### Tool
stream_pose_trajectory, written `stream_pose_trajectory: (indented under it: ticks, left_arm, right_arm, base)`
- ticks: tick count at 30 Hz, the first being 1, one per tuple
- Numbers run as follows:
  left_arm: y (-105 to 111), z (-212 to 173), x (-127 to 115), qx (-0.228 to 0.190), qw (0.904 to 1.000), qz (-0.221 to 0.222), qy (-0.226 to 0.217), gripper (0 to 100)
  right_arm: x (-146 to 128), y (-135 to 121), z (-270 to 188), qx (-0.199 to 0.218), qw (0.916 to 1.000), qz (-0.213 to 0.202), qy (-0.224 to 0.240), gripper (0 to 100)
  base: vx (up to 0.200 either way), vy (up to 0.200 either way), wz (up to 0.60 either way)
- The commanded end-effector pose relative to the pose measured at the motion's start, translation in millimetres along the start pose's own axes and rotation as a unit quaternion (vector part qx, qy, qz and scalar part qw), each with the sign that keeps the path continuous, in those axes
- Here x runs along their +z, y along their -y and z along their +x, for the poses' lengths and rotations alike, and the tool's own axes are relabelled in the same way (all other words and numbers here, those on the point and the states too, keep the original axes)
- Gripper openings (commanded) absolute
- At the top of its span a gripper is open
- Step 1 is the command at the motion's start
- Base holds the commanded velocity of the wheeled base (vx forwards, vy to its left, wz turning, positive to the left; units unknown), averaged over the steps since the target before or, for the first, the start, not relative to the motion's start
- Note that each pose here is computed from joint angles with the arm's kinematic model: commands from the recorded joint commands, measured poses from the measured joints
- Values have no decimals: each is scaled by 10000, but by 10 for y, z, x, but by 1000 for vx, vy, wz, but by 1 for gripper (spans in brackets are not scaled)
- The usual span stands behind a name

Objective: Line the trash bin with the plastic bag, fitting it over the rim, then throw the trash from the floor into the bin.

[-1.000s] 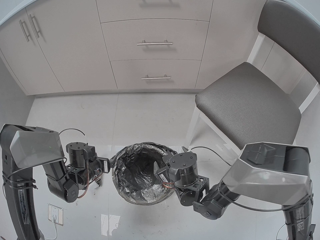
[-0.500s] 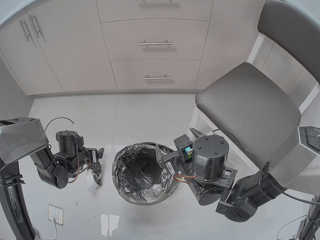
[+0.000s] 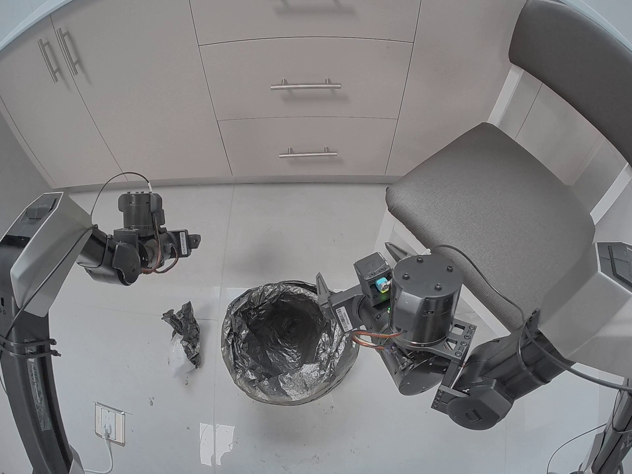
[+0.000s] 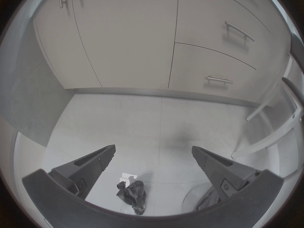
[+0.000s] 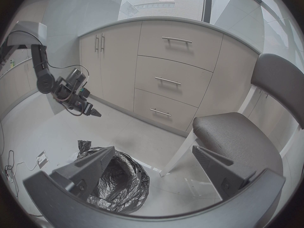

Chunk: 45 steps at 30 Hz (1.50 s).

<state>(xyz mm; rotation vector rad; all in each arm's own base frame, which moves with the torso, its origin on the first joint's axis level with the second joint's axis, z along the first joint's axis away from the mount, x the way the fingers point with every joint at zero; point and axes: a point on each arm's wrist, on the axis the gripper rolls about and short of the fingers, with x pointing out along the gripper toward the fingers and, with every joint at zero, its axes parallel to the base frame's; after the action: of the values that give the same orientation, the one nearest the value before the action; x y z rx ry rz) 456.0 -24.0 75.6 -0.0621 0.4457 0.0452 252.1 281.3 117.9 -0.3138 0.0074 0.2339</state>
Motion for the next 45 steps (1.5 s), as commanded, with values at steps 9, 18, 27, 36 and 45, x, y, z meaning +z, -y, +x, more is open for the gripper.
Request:
stream_pose_trajectory:
  ticks: [9,18,27,36,45]
  left_arm:
    - [-524,1210,-2562,605,8606,-219,-5053,100]
    - [-508,1165,-2601,421,8466,-347,-5294,100]
    - [-516,1248,-2555,448,8703,-315,-4894,100]
    - [-499,1338,-2415,403,8989,332,-4350,100]
    - [-471,1325,-2170,408,9098,364,-4114,100]
  right_arm:
    - [-347,-52,221,-212,9997,-41,-116,100]
    - [-327,-39,211,-217,9997,-27,-99,100]
    - [-320,-34,207,-231,9997,9,-51,100]
    - [-378,-62,223,-219,9997,-15,-92,100]
    - [-386,-55,231,-232,9997,-19,-103,100]
  base:
    - [0,0,0]
    - [0,0,0]
    - [0,0,0]
    - [0,0,0]
    - [0,0,0]
